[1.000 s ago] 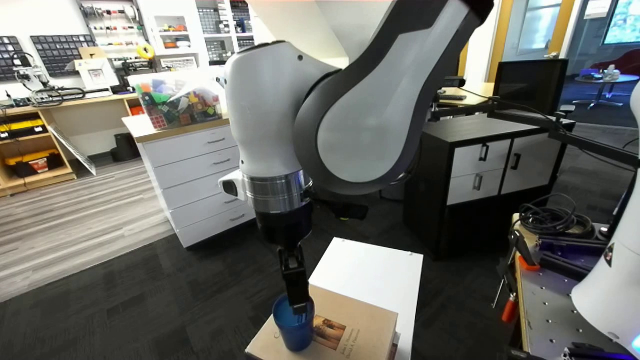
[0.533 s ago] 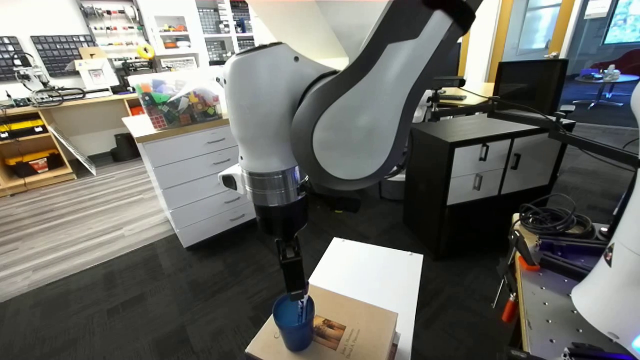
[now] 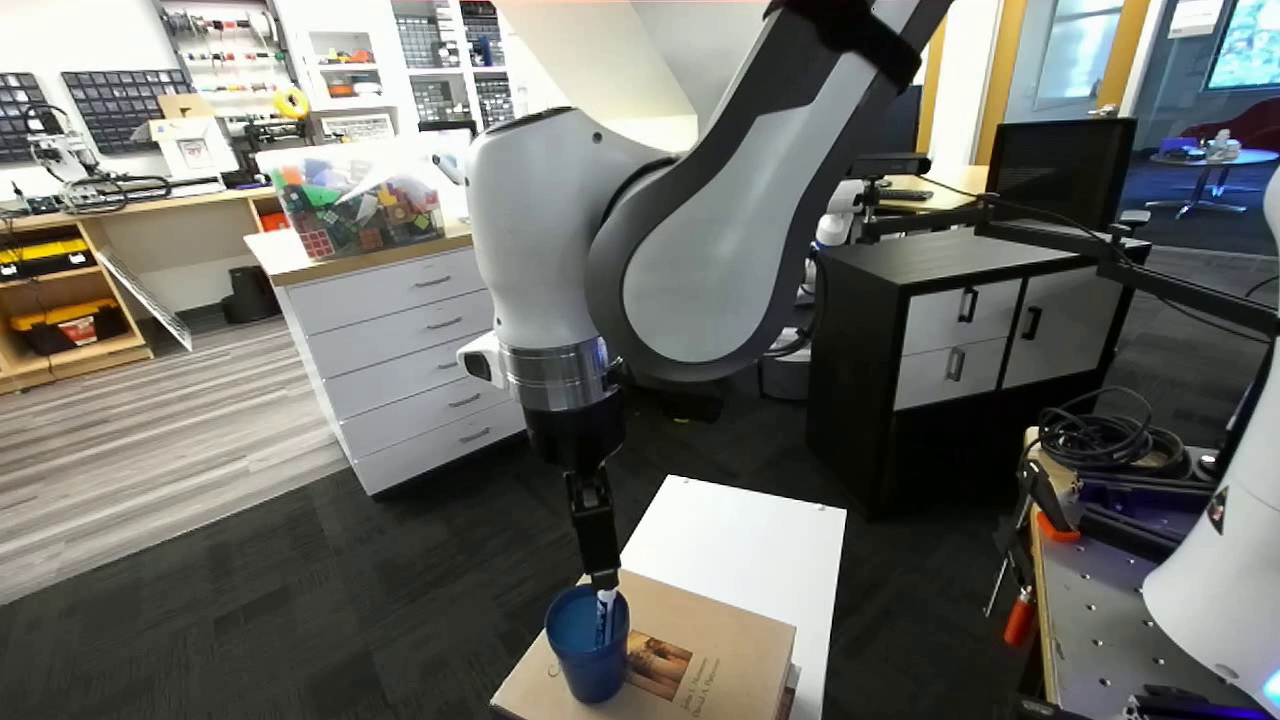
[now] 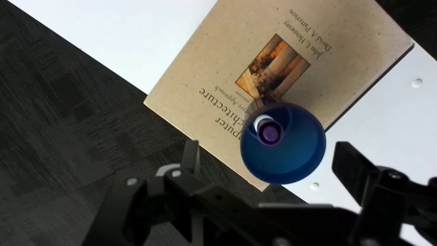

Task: Take the marker out of the cup and put it on the book

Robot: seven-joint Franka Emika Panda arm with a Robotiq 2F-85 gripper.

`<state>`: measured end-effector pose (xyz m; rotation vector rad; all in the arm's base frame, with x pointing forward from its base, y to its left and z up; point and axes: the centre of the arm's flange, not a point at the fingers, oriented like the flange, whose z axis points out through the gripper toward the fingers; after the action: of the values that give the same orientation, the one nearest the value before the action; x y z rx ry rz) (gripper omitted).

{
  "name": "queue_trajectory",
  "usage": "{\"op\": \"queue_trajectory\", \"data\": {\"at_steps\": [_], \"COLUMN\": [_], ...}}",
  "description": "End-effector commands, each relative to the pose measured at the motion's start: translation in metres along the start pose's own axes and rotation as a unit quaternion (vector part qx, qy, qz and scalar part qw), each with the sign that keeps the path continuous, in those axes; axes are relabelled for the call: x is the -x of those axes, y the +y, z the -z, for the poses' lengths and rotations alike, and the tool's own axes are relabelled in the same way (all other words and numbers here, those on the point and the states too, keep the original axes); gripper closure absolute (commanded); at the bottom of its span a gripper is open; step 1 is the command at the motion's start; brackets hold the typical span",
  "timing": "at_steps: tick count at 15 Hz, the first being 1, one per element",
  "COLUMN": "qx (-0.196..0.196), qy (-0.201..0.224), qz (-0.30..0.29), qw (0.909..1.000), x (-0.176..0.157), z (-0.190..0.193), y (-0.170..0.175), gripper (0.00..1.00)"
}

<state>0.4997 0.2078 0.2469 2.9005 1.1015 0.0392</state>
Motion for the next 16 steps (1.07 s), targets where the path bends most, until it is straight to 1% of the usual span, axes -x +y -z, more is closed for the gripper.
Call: {"op": "queue_trajectory", "data": {"at_steps": [1,8,16], "qx": [-0.008,-0.024,-0.042], "qy": [-0.013,-0.03,-0.029], "qz": [-0.005,-0.02,-0.018], "qw": [0.9999,0.9991,0.9985], "x": [0.006,0.015,0.008], "z": [-0.012,-0.028,-0.035], "y": [0.005,0.007,-0.005], "gripper": [0.0,0.0,0.0]}}
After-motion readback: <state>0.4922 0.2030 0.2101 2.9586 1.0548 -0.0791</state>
